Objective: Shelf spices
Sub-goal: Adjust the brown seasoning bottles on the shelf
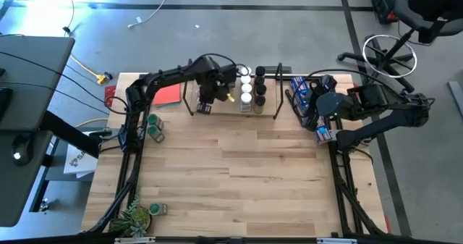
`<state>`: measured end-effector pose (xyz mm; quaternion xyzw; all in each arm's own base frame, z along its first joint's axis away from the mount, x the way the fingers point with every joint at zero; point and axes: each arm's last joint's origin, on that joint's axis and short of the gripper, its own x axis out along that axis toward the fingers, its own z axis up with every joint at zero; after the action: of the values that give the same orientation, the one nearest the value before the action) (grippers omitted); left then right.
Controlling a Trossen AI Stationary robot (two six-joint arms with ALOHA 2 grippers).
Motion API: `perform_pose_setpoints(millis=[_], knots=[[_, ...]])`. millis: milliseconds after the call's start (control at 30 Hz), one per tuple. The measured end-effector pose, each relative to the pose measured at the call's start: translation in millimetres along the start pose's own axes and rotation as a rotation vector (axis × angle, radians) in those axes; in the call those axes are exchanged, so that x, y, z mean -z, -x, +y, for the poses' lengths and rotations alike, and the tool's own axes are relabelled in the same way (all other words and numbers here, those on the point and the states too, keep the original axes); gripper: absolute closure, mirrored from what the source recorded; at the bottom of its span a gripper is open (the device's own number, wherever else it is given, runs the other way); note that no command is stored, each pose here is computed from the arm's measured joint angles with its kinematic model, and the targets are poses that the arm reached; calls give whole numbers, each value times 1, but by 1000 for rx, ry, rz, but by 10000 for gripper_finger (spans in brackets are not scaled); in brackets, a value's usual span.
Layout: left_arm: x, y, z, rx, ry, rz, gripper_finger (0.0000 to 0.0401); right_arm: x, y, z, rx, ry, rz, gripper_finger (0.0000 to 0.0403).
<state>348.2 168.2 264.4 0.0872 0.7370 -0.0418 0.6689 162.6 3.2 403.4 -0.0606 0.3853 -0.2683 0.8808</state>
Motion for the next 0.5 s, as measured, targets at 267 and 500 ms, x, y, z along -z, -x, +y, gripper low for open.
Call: perform_pose_setpoints(millis=[267,500], knots=[[2,-20,-7,-16,-33,114,401,0,0,0,0,-2,0,206],[4,-23,-7,-15,-32,133,401,0,0,0,0,-2,0,206]])
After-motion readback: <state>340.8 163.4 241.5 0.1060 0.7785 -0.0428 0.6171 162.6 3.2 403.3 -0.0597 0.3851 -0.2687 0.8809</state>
